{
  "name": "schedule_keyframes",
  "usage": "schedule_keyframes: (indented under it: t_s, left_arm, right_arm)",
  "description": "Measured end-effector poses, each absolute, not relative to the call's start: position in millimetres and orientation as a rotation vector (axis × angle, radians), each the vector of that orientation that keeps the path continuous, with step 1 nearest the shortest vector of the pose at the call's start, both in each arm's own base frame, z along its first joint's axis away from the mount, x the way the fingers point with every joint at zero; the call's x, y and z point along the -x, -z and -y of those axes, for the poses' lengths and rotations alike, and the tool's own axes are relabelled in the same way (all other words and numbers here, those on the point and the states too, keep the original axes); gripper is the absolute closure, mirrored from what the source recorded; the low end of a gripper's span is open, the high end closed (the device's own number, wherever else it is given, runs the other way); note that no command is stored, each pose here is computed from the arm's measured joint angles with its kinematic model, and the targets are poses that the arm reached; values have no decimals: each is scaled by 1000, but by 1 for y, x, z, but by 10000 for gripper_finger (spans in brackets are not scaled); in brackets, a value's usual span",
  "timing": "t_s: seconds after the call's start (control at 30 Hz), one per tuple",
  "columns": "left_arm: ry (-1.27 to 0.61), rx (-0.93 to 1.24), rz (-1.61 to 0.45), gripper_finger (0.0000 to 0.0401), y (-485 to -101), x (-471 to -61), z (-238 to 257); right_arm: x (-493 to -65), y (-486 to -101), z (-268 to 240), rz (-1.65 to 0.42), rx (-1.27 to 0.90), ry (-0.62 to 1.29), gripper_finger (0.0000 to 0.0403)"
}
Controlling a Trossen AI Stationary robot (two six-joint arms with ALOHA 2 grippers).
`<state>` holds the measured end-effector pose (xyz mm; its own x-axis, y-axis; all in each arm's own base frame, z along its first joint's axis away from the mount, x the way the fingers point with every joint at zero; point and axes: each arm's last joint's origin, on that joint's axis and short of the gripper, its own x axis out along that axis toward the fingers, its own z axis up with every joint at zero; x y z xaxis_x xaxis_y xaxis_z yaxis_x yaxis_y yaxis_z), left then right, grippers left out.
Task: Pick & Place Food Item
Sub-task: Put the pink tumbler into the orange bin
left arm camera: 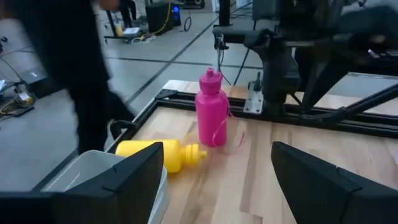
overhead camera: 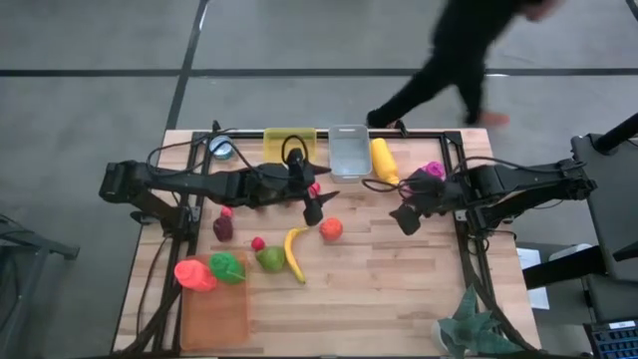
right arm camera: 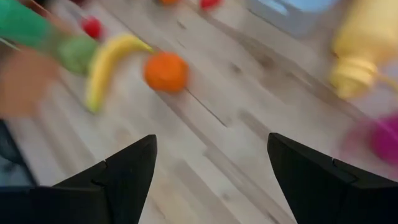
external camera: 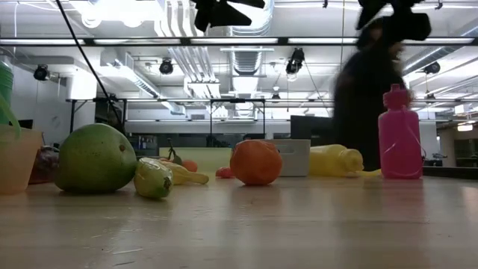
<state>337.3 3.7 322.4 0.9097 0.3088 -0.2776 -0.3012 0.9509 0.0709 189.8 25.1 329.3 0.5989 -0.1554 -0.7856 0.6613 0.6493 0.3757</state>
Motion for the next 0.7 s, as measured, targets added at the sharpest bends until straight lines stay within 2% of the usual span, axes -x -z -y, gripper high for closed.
schedule_keyframes:
  t_s: [0.17,0.37,0.7]
  left_arm:
    - [-316,-34,-334,98,-318,-336,-4]
    - [-316,-42,-383,98,-314,-334,-4]
    - [-316,-48,-413,98,-311,-333,-4]
  right_arm:
    - [-202,-340,-27,-649,-712,428,99]
    - [-208,-347,-28,-586,-609,339,99]
    - [-203,-342,-24,-597,-587,478,99]
